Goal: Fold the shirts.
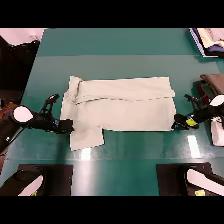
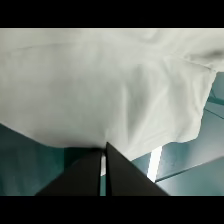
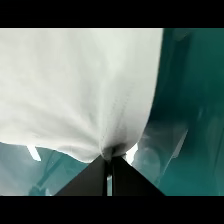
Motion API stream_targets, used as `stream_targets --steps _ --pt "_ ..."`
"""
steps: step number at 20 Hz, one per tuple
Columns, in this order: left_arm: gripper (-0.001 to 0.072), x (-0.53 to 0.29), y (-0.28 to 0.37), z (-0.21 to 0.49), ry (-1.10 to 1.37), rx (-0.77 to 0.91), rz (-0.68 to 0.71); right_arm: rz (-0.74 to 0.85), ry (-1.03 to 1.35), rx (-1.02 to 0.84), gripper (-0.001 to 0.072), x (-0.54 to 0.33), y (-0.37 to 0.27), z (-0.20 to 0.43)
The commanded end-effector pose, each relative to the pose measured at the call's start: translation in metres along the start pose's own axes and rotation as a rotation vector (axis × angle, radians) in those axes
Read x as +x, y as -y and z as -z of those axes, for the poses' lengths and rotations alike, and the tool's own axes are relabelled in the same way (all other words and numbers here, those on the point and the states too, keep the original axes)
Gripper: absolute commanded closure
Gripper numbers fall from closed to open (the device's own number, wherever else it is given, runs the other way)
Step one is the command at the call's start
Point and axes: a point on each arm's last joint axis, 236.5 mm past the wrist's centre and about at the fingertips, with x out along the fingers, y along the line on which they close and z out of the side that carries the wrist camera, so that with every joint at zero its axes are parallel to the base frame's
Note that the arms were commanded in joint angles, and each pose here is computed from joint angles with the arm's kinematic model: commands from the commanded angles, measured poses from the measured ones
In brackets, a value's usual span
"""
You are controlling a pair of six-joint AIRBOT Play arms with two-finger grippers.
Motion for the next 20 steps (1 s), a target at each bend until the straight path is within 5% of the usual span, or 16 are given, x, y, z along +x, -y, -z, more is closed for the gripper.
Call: stream_targets --steps 1,9,20 --pt "0.0675 -0.018 0.008 0.001 0.004 0.039 -0.001 -0.005 -0.012 -0.016 0.0694 -0.015 -0.004 0.015" --pt "0.0674 -0.087 0.055 0.026 0.084 0.115 0.098 -0.005 0.214 0.016 0.0696 -0.082 -0.009 0.037" --pt "0.0674 -0.105 0.044 -0.106 0.574 0.096 0.048 -0.042 0.512 -0.158 0.0696 -0.134 -0.080 -0.095"
